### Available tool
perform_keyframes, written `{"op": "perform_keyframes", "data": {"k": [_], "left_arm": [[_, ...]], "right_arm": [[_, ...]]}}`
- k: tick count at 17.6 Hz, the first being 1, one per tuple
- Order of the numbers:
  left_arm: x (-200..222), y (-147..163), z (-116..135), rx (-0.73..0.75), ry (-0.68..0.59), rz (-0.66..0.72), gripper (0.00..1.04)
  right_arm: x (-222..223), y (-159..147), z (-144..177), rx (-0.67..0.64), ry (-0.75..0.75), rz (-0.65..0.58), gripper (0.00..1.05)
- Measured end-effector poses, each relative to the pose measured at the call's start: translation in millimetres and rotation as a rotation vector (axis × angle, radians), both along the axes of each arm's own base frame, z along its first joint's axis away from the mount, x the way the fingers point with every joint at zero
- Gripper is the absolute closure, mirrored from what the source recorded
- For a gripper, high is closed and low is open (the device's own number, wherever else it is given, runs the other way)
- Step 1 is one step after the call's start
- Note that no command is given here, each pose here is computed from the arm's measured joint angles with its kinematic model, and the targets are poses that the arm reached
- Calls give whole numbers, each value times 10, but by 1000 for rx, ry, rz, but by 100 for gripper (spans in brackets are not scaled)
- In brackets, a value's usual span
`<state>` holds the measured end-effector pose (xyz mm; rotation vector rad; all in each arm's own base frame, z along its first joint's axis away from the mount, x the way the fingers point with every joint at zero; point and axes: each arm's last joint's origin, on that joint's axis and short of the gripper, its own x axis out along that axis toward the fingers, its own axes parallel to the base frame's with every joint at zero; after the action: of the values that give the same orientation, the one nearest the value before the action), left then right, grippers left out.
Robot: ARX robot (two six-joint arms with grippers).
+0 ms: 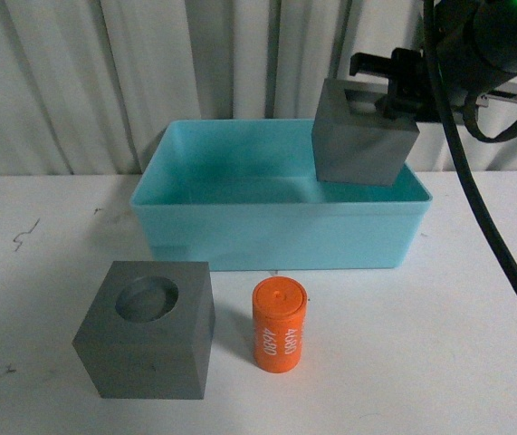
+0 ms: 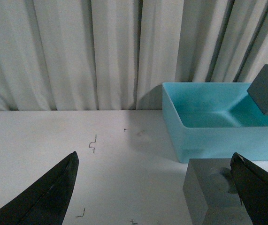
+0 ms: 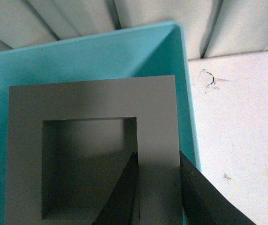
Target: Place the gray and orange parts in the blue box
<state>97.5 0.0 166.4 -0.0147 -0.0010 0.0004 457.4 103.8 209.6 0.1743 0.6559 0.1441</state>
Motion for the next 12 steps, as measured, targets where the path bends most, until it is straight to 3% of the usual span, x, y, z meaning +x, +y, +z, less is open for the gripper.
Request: {"op": "perform_keyframes", "data": {"k": [10,11,12], "left_arm": [[0,0,0,0,0,0,7],[0,0,0,0,0,0,7],[0,0,0,0,0,0,7]], "right_arm": [[29,-8,-72,-16,21,-75,86],[25,-10,-79,-15,29,-82,85],[28,-10,-76,-7,25,-88,71]]}}
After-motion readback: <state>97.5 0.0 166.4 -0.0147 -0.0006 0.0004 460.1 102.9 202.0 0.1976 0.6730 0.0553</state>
